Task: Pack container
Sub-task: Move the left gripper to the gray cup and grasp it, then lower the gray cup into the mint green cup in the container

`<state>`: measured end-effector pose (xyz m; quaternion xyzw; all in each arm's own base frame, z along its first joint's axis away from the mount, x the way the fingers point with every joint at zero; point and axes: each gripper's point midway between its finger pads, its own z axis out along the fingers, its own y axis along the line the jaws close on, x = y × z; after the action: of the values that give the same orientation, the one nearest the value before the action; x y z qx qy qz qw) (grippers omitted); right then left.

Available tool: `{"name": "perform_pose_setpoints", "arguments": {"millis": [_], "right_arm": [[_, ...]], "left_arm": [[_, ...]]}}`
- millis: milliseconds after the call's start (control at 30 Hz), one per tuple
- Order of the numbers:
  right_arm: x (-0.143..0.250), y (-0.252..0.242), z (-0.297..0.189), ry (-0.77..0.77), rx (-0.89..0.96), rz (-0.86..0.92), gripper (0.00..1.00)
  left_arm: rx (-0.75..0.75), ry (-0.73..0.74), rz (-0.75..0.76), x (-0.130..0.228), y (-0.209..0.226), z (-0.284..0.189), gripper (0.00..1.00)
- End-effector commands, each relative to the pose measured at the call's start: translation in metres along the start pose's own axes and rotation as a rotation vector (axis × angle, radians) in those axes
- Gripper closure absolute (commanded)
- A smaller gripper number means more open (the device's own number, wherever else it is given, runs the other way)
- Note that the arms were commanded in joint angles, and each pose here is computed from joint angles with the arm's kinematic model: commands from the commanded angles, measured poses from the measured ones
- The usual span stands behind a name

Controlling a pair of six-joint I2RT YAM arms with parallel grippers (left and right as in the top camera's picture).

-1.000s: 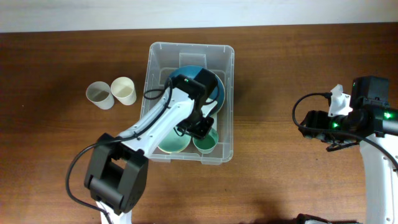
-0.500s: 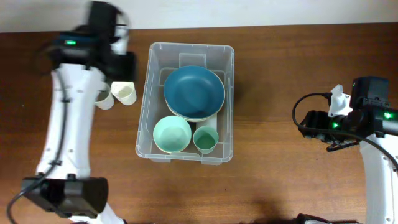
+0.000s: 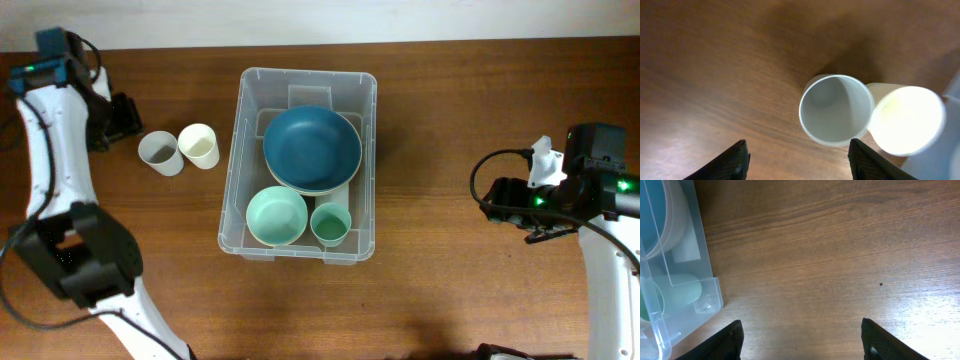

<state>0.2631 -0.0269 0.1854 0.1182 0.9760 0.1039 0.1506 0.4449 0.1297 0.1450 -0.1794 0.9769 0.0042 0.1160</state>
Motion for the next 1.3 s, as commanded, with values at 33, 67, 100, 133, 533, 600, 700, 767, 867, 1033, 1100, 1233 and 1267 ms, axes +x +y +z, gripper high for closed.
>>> {"name": "perform_pose_setpoints", "arguments": {"millis": [33, 67, 100, 133, 533, 600, 700, 767, 867, 1033, 1100, 1233, 1267], "right_arm": [[0.002, 0.0, 0.002, 0.01, -0.008, -0.007, 0.29], [0.002, 0.0, 0.002, 0.01, -0.008, -0.007, 0.29], [0.002, 0.0, 0.002, 0.01, -0.008, -0.007, 0.29], [0.002, 0.0, 0.002, 0.01, -0.008, -0.007, 0.29], [0.002, 0.0, 0.002, 0.01, -0.008, -0.007, 0.29], [0.002, 0.0, 0.002, 0.01, -0.008, -0.007, 0.29], [0.002, 0.0, 0.002, 0.01, -0.008, -0.007, 0.29], [0.002, 0.0, 0.002, 0.01, -0.008, -0.007, 0.28], [0.002, 0.0, 0.002, 0.01, -0.008, -0.007, 0.29], [0.002, 0.0, 0.002, 0.01, -0.008, -0.007, 0.29], [0.002, 0.0, 0.002, 0.01, -0.008, -0.007, 0.29], [0.002, 0.0, 0.002, 0.01, -0.008, -0.007, 0.28], [0.002, 0.0, 0.002, 0.01, -0.008, -0.007, 0.29]], "left_arm": [[0.006, 0.193, -0.021, 0.022, 0.0, 0.085, 0.35], [0.005, 0.209, -0.021, 0.025, 0.0, 0.092, 0.35], [0.003, 0.224, -0.021, 0.027, 0.0, 0.098, 0.35], [0.002, 0.241, -0.022, 0.03, 0.001, 0.105, 0.35], [0.002, 0.237, -0.021, 0.028, 0.001, 0.112, 0.99], [0.002, 0.238, -0.022, 0.029, 0.001, 0.11, 1.0], [0.003, 0.212, -0.033, 0.025, 0.0, 0.093, 0.99], [0.008, 0.15, -0.035, 0.016, -0.001, 0.066, 0.99], [0.033, 0.019, -0.033, 0.002, -0.005, 0.008, 0.99], [0.166, -0.123, 0.043, 0.01, -0.042, -0.081, 1.0], [0.228, -0.143, 0.134, 0.026, -0.072, -0.108, 0.99], [0.318, -0.118, 0.441, 0.079, -0.173, -0.131, 1.0], [0.323, -0.108, 0.487, 0.089, -0.188, -0.131, 0.99]]}}
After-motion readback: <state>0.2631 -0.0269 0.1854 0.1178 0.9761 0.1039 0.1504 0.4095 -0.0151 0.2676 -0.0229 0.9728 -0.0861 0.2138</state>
